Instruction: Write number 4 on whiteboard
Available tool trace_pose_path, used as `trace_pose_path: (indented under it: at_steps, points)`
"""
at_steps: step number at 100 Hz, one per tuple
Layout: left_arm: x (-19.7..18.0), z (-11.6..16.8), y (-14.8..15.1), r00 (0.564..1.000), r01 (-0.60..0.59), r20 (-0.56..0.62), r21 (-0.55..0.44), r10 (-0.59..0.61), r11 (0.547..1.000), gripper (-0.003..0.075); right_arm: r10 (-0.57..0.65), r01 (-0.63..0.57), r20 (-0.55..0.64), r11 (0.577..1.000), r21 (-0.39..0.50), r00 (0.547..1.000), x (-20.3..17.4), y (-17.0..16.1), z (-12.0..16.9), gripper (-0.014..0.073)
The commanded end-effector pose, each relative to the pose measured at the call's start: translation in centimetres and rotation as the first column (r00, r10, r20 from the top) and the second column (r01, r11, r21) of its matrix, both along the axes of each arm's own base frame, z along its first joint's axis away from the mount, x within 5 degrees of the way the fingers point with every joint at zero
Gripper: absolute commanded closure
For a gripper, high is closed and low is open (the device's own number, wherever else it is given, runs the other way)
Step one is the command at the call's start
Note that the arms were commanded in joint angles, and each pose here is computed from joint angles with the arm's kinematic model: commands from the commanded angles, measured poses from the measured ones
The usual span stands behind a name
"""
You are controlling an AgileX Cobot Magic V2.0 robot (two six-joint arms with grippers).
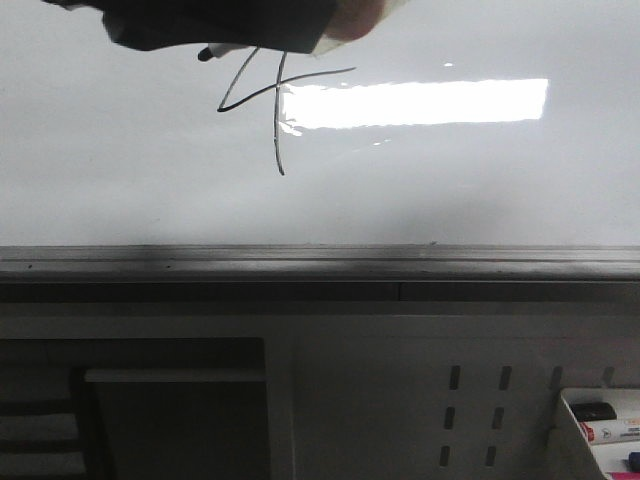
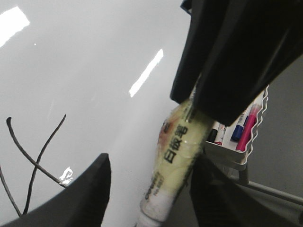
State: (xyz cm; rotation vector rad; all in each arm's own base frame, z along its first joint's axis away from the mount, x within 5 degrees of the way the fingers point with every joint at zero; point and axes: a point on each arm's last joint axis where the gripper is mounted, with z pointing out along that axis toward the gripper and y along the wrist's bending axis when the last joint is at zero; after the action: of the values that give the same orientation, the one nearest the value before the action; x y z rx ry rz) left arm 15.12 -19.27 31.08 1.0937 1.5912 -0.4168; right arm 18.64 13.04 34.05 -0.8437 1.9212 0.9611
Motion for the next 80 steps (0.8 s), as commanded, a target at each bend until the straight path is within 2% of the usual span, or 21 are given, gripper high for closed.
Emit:
trace_pose_path:
  at_steps: [1,28,42,57,61,70,80]
  points:
    - [0.1,2.22,-0.11,0.997,-0.009,0.077,-0.099,0.017,0.995,0.0412,0.004,-0.006,0.04,0.998,0.058,0.999,-0.44,-0.04,1.84,0.0645]
    - [0.1,2.22,-0.11,0.997,-0.009,0.077,-0.099,0.017,0.995,0.0499,0.024,-0.026,0.04,0.998,0.055,0.999,-0.6,0.02,1.81,0.0645]
    - [0.09,2.21,-0.11,0.997,-0.009,0.076,-0.097,0.016,0.995,0.0594,0.036,-0.038,0.036,0.998,0.055,0.999,-0.71,0.06,1.8,0.0645]
    - [0.08,2.19,-0.11,0.997,-0.008,0.074,-0.096,0.016,0.995,0.0739,0.03,-0.033,0.033,0.997,0.068,0.999,-0.67,0.08,1.89,0.0644]
    - [0.08,2.17,-0.11,0.997,-0.008,0.073,-0.094,0.015,0.996,0.0741,0.028,-0.03,0.034,0.997,0.068,0.999,-0.65,0.07,1.9,0.0643]
    - [0.08,2.17,-0.11,0.997,-0.008,0.073,-0.094,0.015,0.996,0.0741,0.023,-0.026,0.035,0.997,0.069,0.999,-0.61,0.06,1.91,0.0589]
    - [0.2,2.3,0.13,0.998,-0.023,0.064,-0.108,0.03,0.994,0.0741,-0.009,0.006,0.045,0.997,0.075,0.999,-0.35,-0.04,2.0,0.0446]
